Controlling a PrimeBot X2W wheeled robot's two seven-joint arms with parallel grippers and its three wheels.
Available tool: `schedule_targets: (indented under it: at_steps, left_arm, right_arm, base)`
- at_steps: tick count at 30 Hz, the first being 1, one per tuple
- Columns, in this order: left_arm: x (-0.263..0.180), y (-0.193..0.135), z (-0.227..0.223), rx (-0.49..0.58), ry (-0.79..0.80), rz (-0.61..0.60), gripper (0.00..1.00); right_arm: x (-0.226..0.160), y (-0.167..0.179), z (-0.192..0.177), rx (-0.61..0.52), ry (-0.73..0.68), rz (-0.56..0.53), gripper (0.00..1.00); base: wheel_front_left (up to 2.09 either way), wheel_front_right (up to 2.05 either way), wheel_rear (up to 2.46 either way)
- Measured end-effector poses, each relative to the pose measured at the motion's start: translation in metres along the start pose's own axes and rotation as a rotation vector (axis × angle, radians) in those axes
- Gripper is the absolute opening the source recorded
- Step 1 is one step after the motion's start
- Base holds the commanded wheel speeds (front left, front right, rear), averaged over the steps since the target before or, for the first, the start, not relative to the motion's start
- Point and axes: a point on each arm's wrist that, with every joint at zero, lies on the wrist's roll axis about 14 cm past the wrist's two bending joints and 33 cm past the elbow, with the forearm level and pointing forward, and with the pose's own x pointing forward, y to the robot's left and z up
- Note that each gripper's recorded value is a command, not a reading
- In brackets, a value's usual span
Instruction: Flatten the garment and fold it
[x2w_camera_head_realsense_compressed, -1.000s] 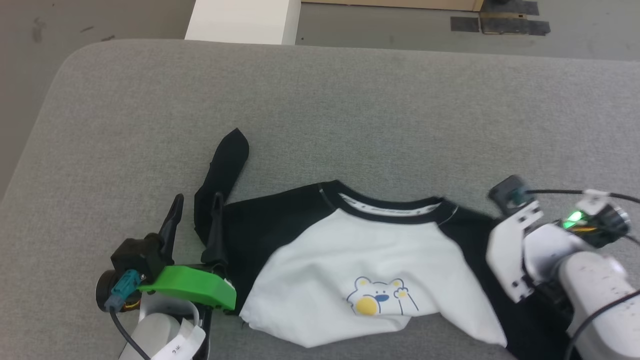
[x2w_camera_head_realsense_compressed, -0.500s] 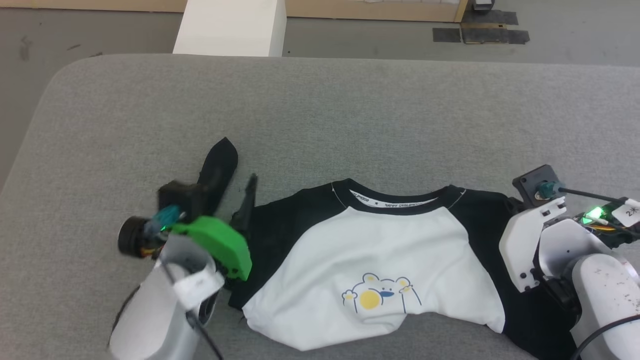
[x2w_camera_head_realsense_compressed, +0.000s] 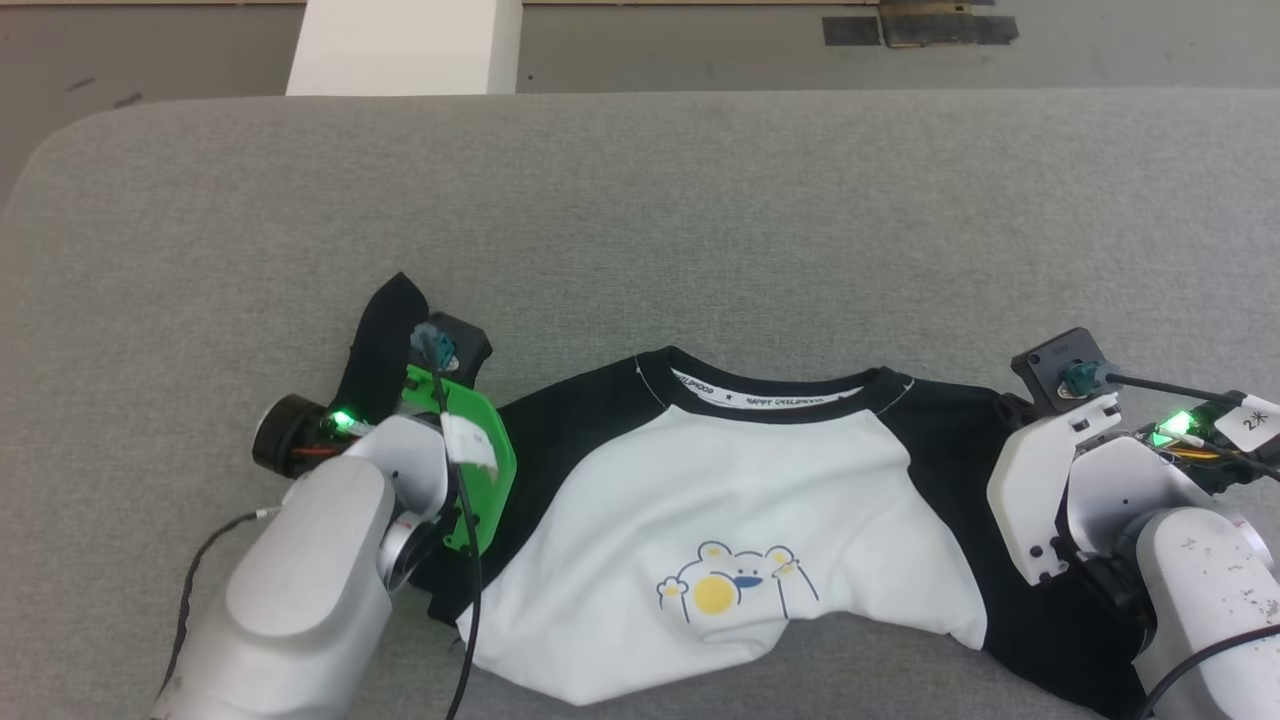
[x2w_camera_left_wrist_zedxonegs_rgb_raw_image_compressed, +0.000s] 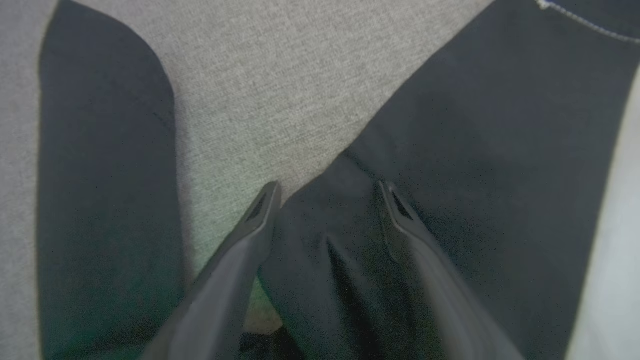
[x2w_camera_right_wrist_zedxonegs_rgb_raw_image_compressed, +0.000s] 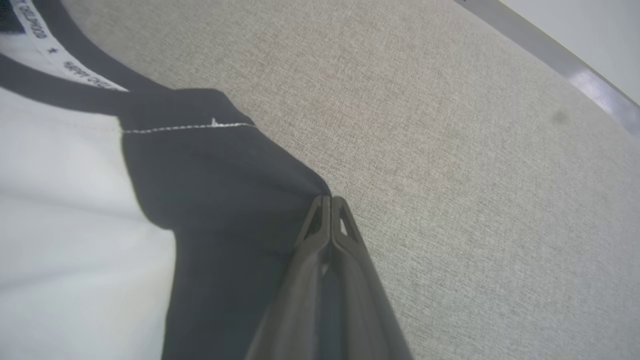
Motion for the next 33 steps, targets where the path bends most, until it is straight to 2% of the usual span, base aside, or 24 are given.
schedule_targets:
  at_steps: [7, 9, 15, 20, 25, 33]
  left_arm:
    - [0.005, -0.004, -0.008, 0.059, 0.142, -0.027, 1.00]
    - [0.005, -0.010, -0.008, 0.068, 0.166, -0.052, 0.01]
    - [0.001, -0.031, -0.005, 0.108, 0.166, -0.127, 0.00]
    - [-0.008, -0.036, 0.012, 0.123, 0.086, -0.175, 0.00]
    - [-0.032, -0.023, 0.092, 0.114, -0.177, -0.192, 0.00]
    - [-0.075, 0.023, 0.202, 0.119, -0.528, -0.108, 0.00]
  right_arm:
    - [-0.001, -0.005, -0.010, 0.023, 0.020, -0.010, 0.00]
    - [-0.002, -0.006, -0.011, 0.032, 0.021, -0.011, 0.00]
    - [-0.004, -0.006, -0.013, 0.040, 0.024, -0.012, 0.00]
    - [-0.009, -0.007, -0.007, 0.031, 0.005, -0.006, 0.00]
    - [-0.018, -0.026, 0.027, -0.044, -0.064, -0.035, 0.00]
    - [-0.030, -0.071, 0.114, -0.180, -0.206, -0.120, 0.00]
  base:
    - [0.00, 0.00, 0.00]
    - [0.00, 0.00, 0.00]
    - [0.00, 0.00, 0.00]
    - [0.00, 0.00, 0.00]
    - [0.00, 0.00, 0.00]
    - [0.00, 0.00, 0.00]
